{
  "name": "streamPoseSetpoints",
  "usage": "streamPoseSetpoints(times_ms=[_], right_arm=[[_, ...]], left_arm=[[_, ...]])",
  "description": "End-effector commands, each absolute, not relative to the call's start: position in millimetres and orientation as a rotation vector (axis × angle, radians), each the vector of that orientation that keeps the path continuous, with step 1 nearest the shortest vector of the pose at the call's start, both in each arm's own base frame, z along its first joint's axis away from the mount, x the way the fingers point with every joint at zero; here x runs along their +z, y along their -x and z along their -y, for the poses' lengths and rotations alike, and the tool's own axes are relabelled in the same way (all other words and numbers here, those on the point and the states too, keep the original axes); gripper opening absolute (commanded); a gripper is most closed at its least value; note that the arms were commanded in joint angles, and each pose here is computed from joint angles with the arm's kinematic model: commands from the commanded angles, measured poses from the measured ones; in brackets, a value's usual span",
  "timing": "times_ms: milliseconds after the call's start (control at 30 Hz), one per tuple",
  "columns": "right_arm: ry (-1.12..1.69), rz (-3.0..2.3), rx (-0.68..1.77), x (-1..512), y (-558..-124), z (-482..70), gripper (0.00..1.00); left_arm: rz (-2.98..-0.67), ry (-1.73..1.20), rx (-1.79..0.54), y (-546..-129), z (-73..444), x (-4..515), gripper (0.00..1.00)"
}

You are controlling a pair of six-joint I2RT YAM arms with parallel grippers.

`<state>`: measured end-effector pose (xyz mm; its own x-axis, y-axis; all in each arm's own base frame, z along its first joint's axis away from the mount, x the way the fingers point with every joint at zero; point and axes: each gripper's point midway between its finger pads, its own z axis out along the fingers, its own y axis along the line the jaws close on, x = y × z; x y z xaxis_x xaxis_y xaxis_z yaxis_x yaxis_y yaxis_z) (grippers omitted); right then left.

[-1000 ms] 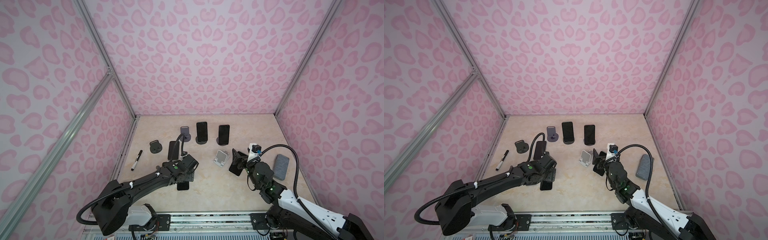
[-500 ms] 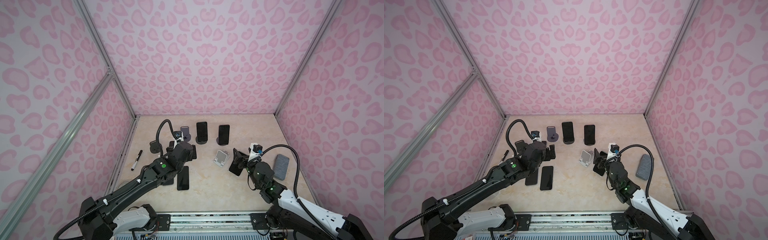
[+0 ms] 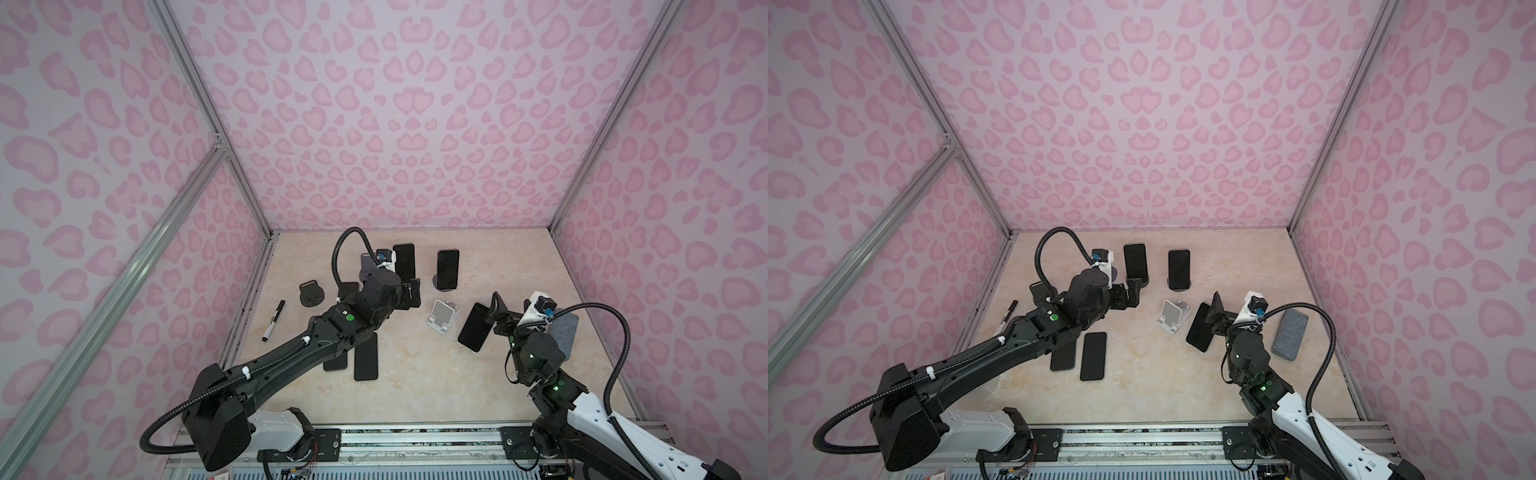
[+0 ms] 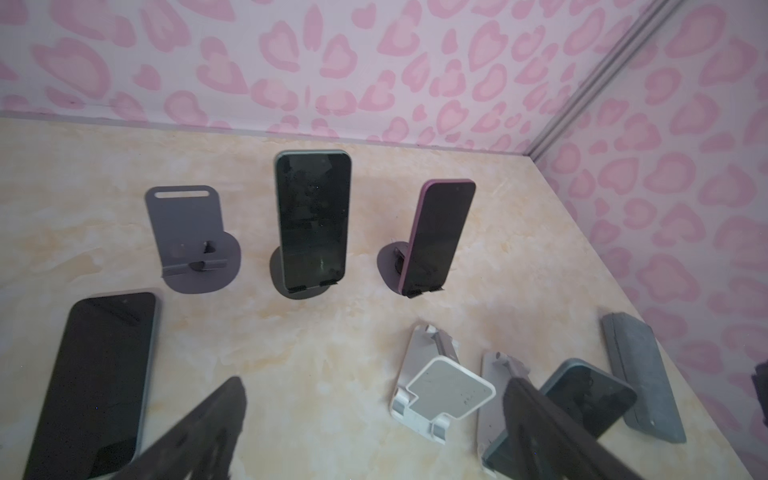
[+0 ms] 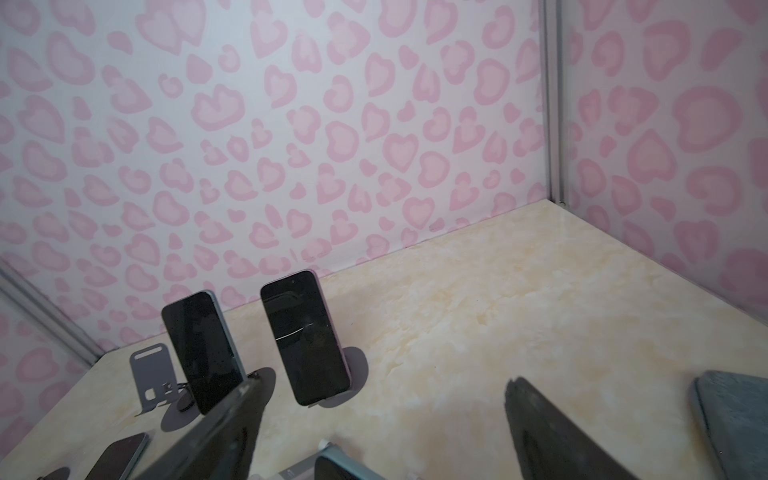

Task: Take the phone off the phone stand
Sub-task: 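Raise the left gripper and reach to the teal-edged phone on the white stand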

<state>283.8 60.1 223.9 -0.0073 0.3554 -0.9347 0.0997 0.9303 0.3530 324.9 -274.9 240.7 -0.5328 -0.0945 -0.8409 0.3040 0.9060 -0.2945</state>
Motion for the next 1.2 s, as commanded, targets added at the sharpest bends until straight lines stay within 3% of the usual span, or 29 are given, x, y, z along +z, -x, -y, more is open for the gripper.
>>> streamPoseSetpoints(times_ms=[0, 433, 700, 1167], right_arm=[[-0.484, -1.603, 0.203, 210.3, -284.6, -40.2, 0.93], [-0.689, -1.668, 0.302, 186.5, -294.5, -1.1, 0.94], [-0.760, -1.646, 0.287, 181.5, -290.5, 17.6, 0.94], [-0.756, -1.649, 0.339, 180.4, -293.1, 11.9, 0.94]], left_arm=[[-2.049, -0.307, -0.633, -312.2, 309.7, 247.8, 0.99], [-2.120, -0.726, -0.720, -249.8, 409.6, 201.3, 1.00], [-2.227, -0.842, -0.704, -250.8, 449.3, 170.2, 0.98], [-2.272, -0.767, -0.450, -277.8, 461.2, 140.8, 0.98]])
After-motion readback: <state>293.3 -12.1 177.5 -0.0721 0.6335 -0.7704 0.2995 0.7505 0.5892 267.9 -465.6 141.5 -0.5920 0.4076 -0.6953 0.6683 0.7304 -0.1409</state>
